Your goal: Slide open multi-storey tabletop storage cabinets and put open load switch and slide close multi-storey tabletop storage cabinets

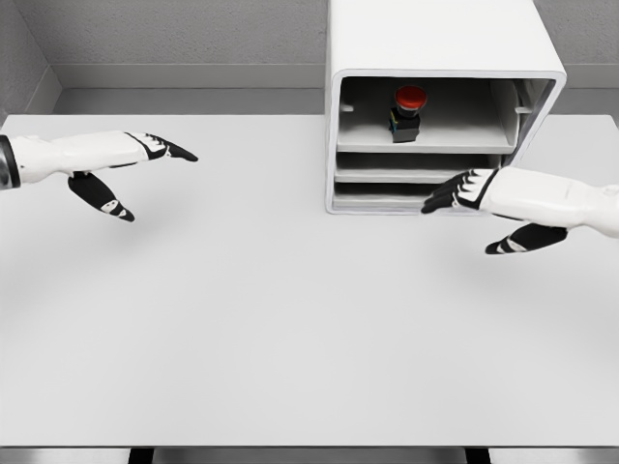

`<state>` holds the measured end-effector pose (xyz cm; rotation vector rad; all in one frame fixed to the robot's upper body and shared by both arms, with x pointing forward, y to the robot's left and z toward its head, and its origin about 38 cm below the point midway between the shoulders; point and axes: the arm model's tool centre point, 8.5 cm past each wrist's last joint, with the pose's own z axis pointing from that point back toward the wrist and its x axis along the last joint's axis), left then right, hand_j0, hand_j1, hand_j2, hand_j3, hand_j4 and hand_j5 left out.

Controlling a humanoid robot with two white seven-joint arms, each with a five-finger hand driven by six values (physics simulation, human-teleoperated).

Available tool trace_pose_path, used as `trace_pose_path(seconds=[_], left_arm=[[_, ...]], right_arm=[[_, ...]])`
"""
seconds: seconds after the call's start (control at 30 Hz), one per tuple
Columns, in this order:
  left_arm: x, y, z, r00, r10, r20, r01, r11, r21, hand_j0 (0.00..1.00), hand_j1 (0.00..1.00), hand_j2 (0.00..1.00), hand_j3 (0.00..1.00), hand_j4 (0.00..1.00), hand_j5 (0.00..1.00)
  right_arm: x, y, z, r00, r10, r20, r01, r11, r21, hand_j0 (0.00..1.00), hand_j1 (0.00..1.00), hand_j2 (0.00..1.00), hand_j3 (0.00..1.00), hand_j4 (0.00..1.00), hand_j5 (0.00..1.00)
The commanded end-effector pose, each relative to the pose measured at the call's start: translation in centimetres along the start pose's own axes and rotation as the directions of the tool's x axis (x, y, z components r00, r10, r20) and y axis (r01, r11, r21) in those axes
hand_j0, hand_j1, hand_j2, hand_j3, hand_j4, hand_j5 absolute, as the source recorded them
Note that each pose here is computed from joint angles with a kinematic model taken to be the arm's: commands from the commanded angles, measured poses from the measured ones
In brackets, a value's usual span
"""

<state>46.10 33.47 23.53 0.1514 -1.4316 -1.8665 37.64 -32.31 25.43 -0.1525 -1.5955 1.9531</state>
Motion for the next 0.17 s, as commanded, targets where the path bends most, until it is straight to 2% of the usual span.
trace_pose_path(seconds=[0.0, 0.13], left_arm=[[0.01, 0.07, 0.03, 1.0, 0.006, 0.001, -0.006, 1.0, 0.005, 1.0, 1.0, 1.0, 1.0, 1.0, 1.0], [0.01, 0.07, 0.03, 1.0, 0.006, 0.001, -0.006, 1.0, 0.005, 1.0, 1.0, 1.0, 1.0, 1.0, 1.0]], right_arm=[[0.27, -0.45, 0.2, 1.0, 0.008, 0.003, -0.008, 1.0, -0.006, 1.0, 1.0, 1.0, 1.0, 1.0, 1.0], [0.25, -0.01, 0.21, 1.0, -0.002, 0.002, 0.002, 1.0, -0.001, 1.0, 1.0, 1.0, 1.0, 1.0, 1.0]])
